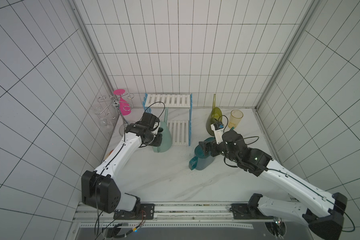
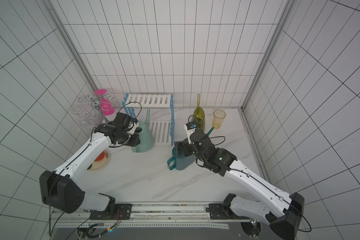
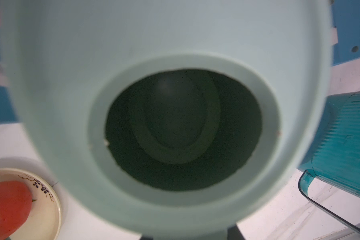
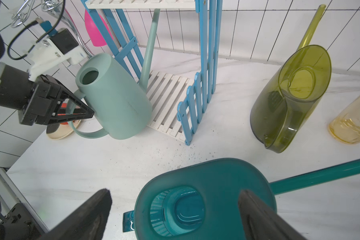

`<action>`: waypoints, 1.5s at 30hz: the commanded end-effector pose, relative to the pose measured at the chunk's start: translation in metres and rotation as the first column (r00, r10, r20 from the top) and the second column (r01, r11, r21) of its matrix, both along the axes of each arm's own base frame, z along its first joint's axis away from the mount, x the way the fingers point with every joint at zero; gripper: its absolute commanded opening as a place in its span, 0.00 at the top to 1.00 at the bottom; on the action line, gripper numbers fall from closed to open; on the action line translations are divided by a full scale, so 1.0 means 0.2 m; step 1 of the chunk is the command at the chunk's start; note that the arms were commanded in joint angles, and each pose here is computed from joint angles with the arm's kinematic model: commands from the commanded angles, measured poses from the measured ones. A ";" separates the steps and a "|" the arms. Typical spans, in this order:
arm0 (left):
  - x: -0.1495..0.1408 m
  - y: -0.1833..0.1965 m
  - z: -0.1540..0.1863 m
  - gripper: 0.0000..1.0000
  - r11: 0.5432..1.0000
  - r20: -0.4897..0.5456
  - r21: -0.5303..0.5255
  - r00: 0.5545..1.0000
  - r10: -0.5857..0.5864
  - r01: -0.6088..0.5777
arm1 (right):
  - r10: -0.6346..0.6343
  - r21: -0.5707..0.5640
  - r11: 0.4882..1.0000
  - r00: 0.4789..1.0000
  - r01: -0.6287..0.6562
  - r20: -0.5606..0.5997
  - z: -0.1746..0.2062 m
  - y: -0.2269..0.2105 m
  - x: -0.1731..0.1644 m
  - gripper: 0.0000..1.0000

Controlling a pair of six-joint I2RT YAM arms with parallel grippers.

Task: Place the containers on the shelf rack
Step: 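Place the container on the shelf.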

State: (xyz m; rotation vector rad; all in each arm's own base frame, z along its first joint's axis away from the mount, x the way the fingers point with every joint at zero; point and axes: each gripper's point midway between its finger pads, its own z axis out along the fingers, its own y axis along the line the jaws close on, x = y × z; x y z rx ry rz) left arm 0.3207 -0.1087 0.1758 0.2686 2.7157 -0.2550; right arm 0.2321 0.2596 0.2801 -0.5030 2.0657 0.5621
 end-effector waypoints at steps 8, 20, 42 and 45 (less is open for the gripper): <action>0.33 0.03 0.08 1.00 0.999 0.211 0.026 0.977 -0.031 0.026 | -0.038 0.053 0.998 0.998 0.035 0.057 0.10 -0.09 -0.04 0.01; 0.48 0.02 -0.02 1.00 1.000 0.223 0.005 0.975 -0.016 0.016 | -0.057 0.050 0.997 0.997 0.054 0.053 0.10 -0.15 -0.06 0.01; 0.44 0.04 -0.09 0.64 0.999 0.141 -0.052 0.990 0.008 0.000 | -0.091 0.019 0.996 0.995 0.090 0.039 0.04 -0.19 -0.06 0.01; 0.42 0.04 -0.08 0.60 0.999 0.132 -0.049 0.991 0.002 0.005 | -0.095 0.022 0.995 0.995 0.094 0.040 0.04 -0.19 -0.06 0.01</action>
